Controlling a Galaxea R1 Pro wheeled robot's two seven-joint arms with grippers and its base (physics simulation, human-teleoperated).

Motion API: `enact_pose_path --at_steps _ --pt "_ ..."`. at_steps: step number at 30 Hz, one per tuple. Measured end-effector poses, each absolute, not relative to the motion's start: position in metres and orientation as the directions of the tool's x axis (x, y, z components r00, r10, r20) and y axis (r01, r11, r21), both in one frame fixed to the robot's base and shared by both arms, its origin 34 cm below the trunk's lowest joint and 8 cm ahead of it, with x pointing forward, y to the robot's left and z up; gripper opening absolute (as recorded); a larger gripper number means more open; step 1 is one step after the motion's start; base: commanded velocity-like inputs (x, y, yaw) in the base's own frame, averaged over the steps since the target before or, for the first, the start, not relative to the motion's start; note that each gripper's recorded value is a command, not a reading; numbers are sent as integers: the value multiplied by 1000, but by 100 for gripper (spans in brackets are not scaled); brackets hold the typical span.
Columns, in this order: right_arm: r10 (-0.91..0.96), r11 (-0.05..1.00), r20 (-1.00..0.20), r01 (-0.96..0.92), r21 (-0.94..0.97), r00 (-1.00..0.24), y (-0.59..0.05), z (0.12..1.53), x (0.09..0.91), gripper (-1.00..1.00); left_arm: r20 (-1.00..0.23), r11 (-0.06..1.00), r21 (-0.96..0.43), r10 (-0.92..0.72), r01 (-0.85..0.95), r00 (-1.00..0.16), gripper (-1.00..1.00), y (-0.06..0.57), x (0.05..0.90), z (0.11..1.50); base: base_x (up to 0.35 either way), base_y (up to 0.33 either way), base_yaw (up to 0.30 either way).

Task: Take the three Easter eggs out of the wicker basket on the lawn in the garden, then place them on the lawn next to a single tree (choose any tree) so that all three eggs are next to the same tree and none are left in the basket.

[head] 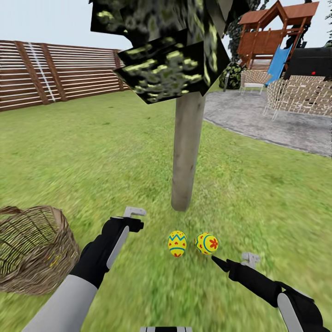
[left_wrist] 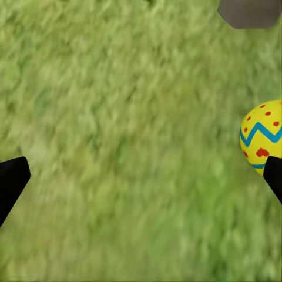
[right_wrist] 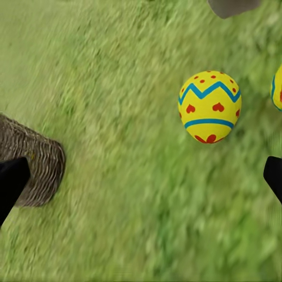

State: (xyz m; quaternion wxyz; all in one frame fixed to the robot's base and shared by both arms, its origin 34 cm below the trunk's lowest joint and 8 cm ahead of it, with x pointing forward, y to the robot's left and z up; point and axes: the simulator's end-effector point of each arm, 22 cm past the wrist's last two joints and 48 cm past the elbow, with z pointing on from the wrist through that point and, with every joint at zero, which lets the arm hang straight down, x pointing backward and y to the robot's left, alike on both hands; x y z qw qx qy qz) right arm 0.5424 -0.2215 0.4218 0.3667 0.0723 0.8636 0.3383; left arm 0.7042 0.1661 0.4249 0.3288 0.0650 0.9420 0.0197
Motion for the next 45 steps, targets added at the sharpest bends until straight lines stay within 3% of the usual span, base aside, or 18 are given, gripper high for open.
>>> enact_pose_path --at_steps 10,21,31,45 --pt "373 760 -613 -149 632 -696 -221 441 545 100 -649 991 89 135 102 -748 100 167 707 452 -13 0 0" --pt "374 760 -642 -175 625 -669 -222 463 547 100 -682 991 96 137 98 -718 100 167 709 481 -248 0 0" --pt "373 760 -669 -202 618 -643 -221 483 549 100 -718 991 107 135 84 -683 100 170 711 513 -48 0 0" --pt "374 759 -705 -237 606 -603 -221 511 549 100 -863 993 83 114 85 -492 100 160 708 652 -1 0 0"
